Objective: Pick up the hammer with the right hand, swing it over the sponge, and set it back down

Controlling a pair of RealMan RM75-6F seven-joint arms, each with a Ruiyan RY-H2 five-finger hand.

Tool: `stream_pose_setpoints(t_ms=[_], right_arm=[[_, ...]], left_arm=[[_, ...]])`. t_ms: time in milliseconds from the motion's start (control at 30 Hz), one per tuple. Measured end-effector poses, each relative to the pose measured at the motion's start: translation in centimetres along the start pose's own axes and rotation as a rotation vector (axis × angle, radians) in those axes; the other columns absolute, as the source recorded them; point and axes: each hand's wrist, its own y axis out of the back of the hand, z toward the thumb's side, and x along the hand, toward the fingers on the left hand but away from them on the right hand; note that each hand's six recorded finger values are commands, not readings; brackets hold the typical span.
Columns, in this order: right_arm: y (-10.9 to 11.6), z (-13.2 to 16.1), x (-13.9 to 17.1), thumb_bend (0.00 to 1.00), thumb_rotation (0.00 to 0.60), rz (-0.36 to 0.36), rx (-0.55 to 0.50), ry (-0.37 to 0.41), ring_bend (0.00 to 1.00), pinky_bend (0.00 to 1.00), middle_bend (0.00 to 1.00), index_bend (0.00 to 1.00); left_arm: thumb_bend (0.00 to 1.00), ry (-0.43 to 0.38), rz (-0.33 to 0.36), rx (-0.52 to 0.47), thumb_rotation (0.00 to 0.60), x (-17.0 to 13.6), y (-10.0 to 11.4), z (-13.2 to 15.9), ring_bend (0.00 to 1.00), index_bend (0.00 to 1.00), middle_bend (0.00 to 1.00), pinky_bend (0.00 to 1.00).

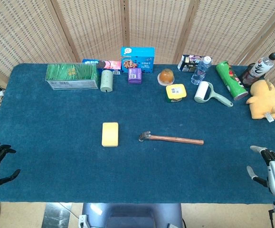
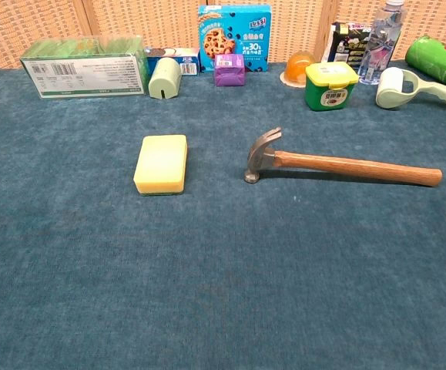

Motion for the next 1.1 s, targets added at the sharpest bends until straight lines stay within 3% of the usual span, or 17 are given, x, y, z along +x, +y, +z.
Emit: stream_pose_setpoints(t_ms=[667, 1100], right_arm=[[0.2, 0.3, -0.1, 0.34, 0.600, -0.009, -0.005, 0.027, 0.37, 0.30, 0.35, 0.27], [-2.1, 6.7, -4.8, 0.33, 0.600, 0.077, -0.050, 0.163, 0.38, 0.30, 0.37, 0.23]], left_arm=[[0.22, -0.010, 0.021, 0.020, 0.600, -0.3, 0.9, -0.1, 0.12, 0.33, 0.25, 0.11], [0.23, -0.051, 0.017, 0.045, 0.600, 0.4, 1.4, 0.6, 0.12, 0.33, 0.25, 0.11]])
